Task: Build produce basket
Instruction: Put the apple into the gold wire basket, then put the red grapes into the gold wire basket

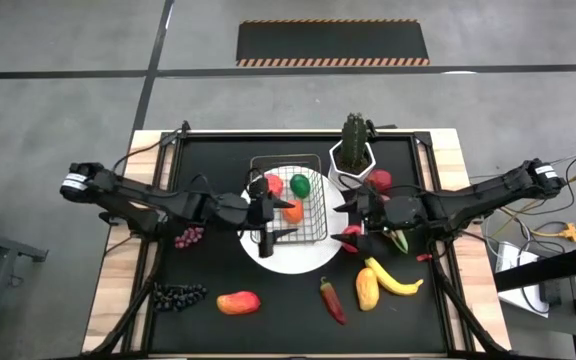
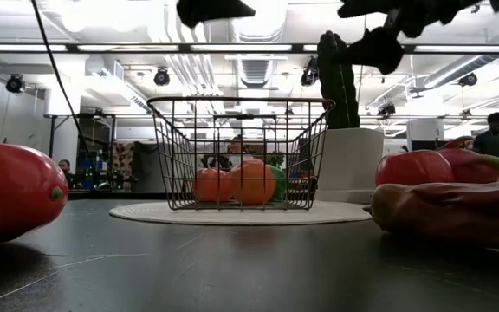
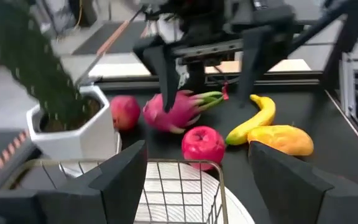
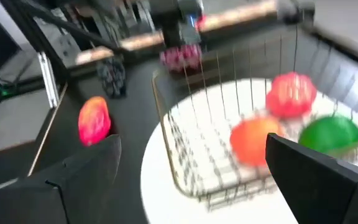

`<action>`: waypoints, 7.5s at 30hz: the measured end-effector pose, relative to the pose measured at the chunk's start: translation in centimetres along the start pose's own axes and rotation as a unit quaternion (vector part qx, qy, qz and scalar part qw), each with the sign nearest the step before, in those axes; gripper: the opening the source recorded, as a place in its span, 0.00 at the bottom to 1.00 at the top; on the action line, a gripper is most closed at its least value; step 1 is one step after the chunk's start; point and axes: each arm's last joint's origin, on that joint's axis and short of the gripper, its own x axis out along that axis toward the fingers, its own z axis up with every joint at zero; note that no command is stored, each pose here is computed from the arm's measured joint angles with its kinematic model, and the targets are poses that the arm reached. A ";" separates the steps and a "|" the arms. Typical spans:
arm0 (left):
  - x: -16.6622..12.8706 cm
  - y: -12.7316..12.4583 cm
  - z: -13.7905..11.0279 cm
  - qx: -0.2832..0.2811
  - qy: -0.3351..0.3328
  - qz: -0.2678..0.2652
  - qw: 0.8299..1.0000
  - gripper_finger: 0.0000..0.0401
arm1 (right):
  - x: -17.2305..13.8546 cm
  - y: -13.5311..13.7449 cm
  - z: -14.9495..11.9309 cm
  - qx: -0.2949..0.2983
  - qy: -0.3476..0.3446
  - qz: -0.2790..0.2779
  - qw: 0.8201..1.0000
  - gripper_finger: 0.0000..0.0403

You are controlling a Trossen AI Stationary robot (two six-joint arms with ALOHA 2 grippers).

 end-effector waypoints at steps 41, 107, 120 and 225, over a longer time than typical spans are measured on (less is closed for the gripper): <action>-6.6 2.4 -3.0 0.057 -0.057 0.052 0.995 0.65 | 3.9 -0.3 -4.6 -0.071 0.433 -0.147 0.886 0.95; -8.0 3.0 -6.2 0.141 -0.069 0.061 0.986 0.65 | 1.0 0.8 11.9 -0.014 0.236 -0.075 0.969 0.77; -8.0 3.0 -6.2 0.141 -0.067 0.061 0.986 0.65 | 4.0 0.8 12.2 -0.036 0.241 -0.065 0.968 0.77; -6.7 2.5 -7.9 -0.012 -0.097 0.044 0.994 0.65 | 9.5 0.5 8.2 -0.206 0.166 -0.010 0.964 0.91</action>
